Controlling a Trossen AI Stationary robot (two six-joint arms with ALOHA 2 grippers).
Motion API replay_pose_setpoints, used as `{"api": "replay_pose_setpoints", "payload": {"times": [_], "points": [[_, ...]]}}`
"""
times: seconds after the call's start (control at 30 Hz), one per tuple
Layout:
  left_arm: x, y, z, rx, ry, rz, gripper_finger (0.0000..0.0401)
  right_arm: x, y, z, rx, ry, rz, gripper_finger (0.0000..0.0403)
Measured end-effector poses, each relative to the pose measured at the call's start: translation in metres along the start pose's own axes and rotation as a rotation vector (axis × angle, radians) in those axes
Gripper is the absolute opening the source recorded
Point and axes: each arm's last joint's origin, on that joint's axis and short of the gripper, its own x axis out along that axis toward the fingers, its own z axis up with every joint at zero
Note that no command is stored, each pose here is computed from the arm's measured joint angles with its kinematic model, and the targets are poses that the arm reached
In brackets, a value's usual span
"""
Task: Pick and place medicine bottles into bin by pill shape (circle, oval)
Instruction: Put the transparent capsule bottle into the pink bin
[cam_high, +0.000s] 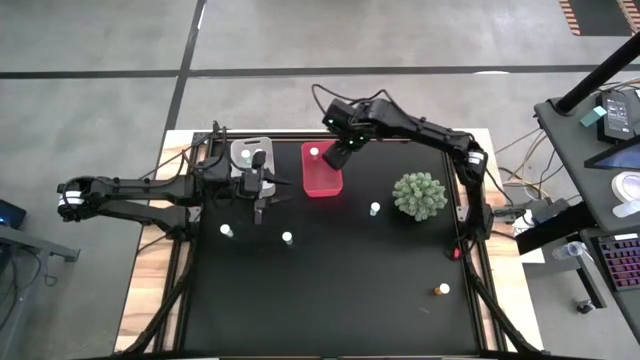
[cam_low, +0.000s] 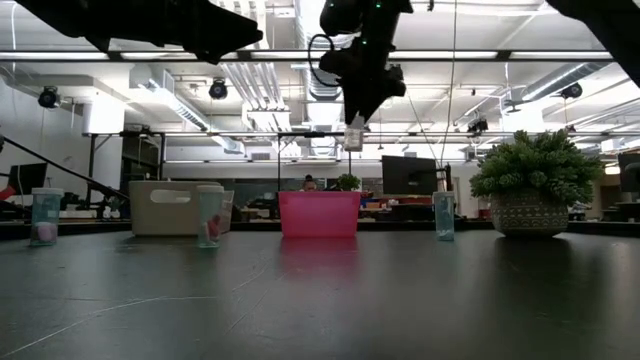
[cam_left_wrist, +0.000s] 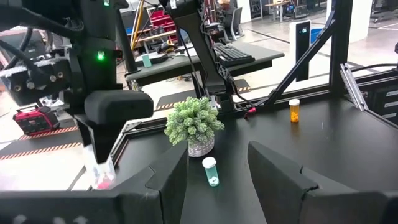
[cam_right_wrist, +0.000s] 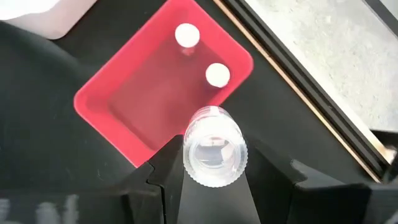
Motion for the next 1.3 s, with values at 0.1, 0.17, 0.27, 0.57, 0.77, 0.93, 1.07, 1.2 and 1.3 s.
{"api": "replay_pose_setpoints", "payload": {"times": [0.1, 0.17, 0.27, 0.57, 0.77, 0.93, 1.07, 1.2, 1.3], "points": [[0.0, 0.0, 0.0, 0.0, 0.0, 0.0, 0.0151, 0.009, 0.006, 0.005, -0.02, 0.004, 0.003, 0.0138], [0.0, 0.0, 0.0, 0.0, 0.0, 0.0, 0.0151, 0.018, 0.009, 0.009, -0.031, 0.013, 0.009, 0.0138], [0.0, 0.0, 0.0, 0.0, 0.0, 0.0, 0.0151, 0.031, 0.014, 0.017, -0.042, 0.024, 0.043, 0.0138], [0.0, 0.0, 0.0, 0.0, 0.0, 0.0, 0.0151, 0.072, 0.028, 0.034, -0.089, 0.048, 0.11, 0.0138], [0.0, 0.0, 0.0, 0.0, 0.001, 0.0, 0.0151, 0.096, 0.032, 0.037, -0.098, 0.063, 0.149, 0.0138], [0.0, 0.0, 0.0, 0.0, 0.001, 0.0, 0.0151, 0.108, 0.031, 0.038, -0.101, 0.063, 0.147, 0.0138], [0.0, 0.0, 0.0, 0.0, 0.001, 0.0, 0.0151, 0.119, 0.033, 0.038, -0.105, 0.068, 0.146, 0.0138], [0.0, 0.0, 0.0, 0.0, 0.001, 0.0, 0.0151, 0.125, 0.033, 0.039, -0.107, 0.063, 0.147, 0.0138], [0.0, 0.0, 0.0, 0.0, 0.001, 0.0, 0.0151, 0.13, 0.033, 0.039, -0.107, 0.061, 0.147, 0.0138]]}}
